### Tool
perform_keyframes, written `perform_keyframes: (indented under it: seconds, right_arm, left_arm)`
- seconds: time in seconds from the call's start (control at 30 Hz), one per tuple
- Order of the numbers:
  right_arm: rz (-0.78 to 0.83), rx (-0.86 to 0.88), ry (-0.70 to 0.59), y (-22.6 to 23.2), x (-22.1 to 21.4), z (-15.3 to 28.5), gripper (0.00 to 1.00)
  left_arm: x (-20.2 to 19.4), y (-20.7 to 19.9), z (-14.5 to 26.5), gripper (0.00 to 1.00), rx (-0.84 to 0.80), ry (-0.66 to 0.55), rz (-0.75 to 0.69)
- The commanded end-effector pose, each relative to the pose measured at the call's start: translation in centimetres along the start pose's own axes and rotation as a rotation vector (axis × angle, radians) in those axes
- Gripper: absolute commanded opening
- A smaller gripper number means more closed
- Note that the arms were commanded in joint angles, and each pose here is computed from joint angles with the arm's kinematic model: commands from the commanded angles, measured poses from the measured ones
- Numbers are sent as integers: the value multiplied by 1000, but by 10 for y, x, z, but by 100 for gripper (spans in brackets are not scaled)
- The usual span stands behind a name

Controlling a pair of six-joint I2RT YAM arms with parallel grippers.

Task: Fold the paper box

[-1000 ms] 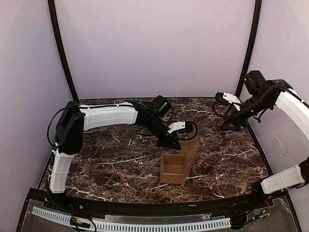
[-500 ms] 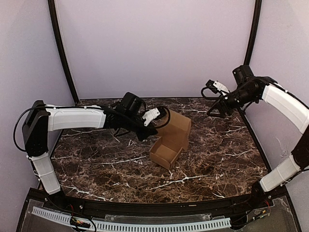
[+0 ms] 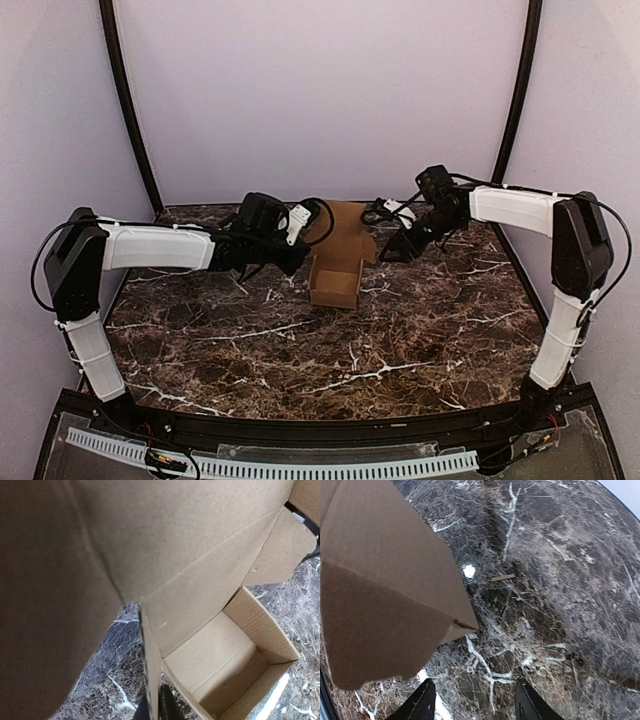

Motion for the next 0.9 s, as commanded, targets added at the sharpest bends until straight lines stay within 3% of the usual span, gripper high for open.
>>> perform_keyframes:
  seconds: [0.0,0.13,0.37,0.57,0.87]
  right_arm:
    - [95,19,-89,6,33,-8,50]
    - [97,55,-125,11,33,-14,35]
    - [64,64,-164,16,29,-21,31]
    - [43,133,-186,26,22,-28,41]
    - [160,215,-225,52,15,-9,49]
  left_arm:
    - [-8,0,-11,5,-1,-33,88]
    - [-12,-1,-18,6,4,-23,110]
    - [-12,-10,-19,6,-36,-47,187]
    - [-11,-21,-19,5,-40,-82,272]
    - [-22,-20,-19,1,-21,-59,256]
Point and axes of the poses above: each gripper's point midway between its finger pads, its own z axis back along the fingers, its own y axis along the line the jaws close on, x = y × z, the point moved 6 cm from there along z, back along the fingers, and after that the axes turned 13 degrees about z, right-handed, at the moved point
